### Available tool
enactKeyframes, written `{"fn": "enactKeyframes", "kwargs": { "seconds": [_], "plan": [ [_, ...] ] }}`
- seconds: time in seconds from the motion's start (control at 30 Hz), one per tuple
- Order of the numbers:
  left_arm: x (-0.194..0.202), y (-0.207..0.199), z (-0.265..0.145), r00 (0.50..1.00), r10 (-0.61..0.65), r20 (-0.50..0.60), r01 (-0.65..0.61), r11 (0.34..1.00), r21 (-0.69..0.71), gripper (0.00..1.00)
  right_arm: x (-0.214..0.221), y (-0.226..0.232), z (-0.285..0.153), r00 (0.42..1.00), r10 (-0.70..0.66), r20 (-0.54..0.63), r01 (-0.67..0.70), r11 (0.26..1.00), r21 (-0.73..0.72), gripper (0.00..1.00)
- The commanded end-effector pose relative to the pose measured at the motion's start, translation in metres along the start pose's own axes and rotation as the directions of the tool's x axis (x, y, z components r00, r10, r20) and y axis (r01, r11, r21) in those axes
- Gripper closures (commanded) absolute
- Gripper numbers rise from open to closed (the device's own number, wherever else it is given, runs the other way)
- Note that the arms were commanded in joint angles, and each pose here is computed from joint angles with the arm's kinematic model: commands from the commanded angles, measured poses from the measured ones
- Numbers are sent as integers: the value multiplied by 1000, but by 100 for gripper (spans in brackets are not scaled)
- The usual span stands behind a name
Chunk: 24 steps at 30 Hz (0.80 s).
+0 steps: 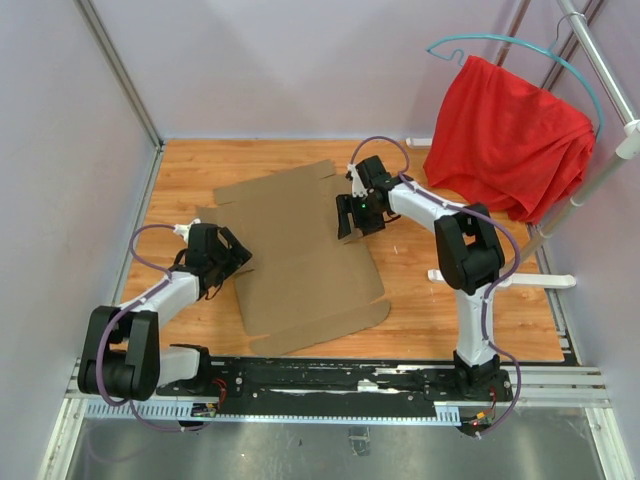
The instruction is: Fold the paper box
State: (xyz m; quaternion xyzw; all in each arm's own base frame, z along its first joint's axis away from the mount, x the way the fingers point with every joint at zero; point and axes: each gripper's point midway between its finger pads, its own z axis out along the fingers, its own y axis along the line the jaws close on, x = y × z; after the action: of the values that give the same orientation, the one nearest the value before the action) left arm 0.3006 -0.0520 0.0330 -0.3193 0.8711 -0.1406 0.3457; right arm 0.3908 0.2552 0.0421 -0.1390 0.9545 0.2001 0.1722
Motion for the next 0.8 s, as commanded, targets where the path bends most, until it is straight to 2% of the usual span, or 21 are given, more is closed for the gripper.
{"fn": "enactKeyframes", "kwargs": {
  "seconds": [0.0, 0.37, 0.6, 0.77],
  "plan": [
    [14, 5, 2, 998, 0, -61, -1, 1000, -18, 17, 1, 17, 6, 1000, -9, -11, 8, 999, -33, 26],
    [-8, -22, -16, 1000, -20, 2, 20, 996, 81, 22, -1, 26, 3, 1000, -22, 11, 23, 999, -45, 28],
    [-9, -41, -18, 1000, -22, 2, 22, 989, 146, 25, -6, 33, -5, 999, -30, 32, 32, 998, -57, 29],
    [-2, -51, -14, 999, -6, -39, 12, 987, 161, 27, -8, 39, -10, 998, -46, 43, 49, 997, -62, 29]
  ]
}}
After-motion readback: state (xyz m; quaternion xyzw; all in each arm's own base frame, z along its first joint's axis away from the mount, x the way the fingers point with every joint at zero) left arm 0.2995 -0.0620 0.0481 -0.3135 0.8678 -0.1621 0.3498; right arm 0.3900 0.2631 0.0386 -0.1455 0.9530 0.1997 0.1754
